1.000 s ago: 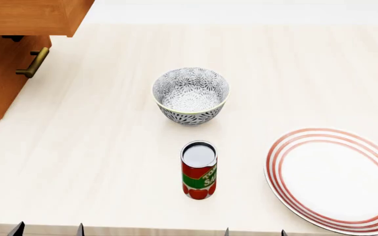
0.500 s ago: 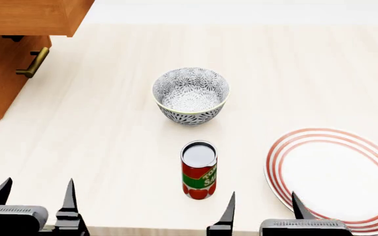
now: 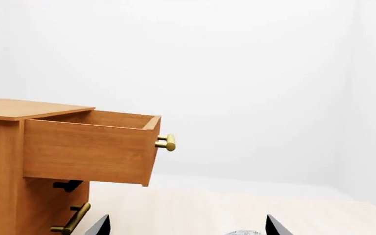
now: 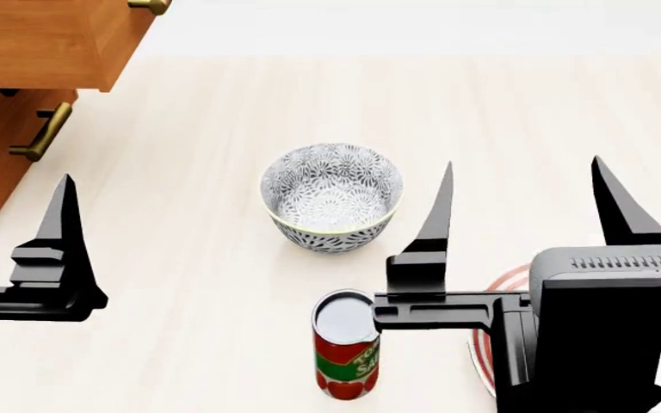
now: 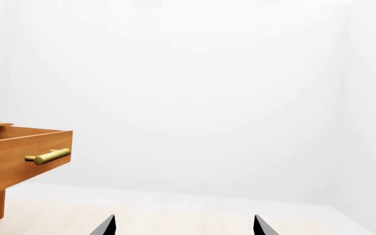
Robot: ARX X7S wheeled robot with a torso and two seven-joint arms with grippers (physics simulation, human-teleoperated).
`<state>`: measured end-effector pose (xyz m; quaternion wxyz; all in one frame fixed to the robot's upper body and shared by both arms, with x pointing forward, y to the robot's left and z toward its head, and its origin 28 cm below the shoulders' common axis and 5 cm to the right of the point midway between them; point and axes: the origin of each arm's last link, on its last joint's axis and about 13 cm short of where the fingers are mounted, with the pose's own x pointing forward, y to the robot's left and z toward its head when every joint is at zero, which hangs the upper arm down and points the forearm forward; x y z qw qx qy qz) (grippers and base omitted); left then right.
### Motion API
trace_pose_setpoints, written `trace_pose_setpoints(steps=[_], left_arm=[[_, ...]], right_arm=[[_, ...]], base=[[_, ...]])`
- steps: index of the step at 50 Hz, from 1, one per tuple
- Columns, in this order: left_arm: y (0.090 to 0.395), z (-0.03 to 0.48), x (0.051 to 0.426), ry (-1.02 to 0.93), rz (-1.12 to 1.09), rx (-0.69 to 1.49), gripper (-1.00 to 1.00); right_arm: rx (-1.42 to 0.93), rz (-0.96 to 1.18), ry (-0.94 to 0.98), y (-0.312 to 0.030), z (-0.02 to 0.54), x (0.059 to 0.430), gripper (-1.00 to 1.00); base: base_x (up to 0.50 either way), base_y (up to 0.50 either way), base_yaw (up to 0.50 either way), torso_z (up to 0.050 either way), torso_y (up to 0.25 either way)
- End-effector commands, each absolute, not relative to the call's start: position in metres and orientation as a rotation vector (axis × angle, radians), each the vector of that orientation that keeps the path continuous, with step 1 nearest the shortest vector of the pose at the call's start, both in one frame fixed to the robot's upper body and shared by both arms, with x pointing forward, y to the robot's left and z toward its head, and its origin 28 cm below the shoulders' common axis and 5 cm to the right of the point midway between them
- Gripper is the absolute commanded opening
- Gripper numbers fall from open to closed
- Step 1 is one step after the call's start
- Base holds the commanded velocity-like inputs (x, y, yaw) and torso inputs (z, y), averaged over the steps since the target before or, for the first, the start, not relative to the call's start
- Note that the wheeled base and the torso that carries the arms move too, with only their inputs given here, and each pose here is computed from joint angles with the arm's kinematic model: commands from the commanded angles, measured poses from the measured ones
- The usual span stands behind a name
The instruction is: Put the bowl on the plate.
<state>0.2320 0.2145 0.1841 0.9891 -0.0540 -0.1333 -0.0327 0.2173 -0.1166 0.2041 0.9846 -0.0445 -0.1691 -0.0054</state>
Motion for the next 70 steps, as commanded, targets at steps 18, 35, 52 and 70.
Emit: trace_pose_setpoints(steps=[18,35,52,70], left_arm=[[0.218,0.188,0.234,-0.280,-0.052,-0.106,1.00],[0.220,0.186,0.234,-0.274,-0.043,-0.103,1.00],[0.226,0.177,0.239,-0.250,-0.033,-0.115,1.00],[0.237,0.171,0.242,-0.245,-0.028,-0.120,1.00]], right_arm=[[-0.077,-0.017,-0.369,-0.121,0.210,0.218,1.00],[-0.062,0.039,-0.321,-0.130,0.212,0.226,1.00],[-0.920,0.383,-0.065,-0.166,0.285,0.297,1.00],[-1.495,0.913,0.328,-0.133,0.241,0.321,1.00]], base=[[0.50,0.00,0.00,0.000,0.000],[0.30,0.00,0.00,0.000,0.001],[0.00,0.00,0.00,0.000,0.000],[0.00,0.00,0.00,0.000,0.000]])
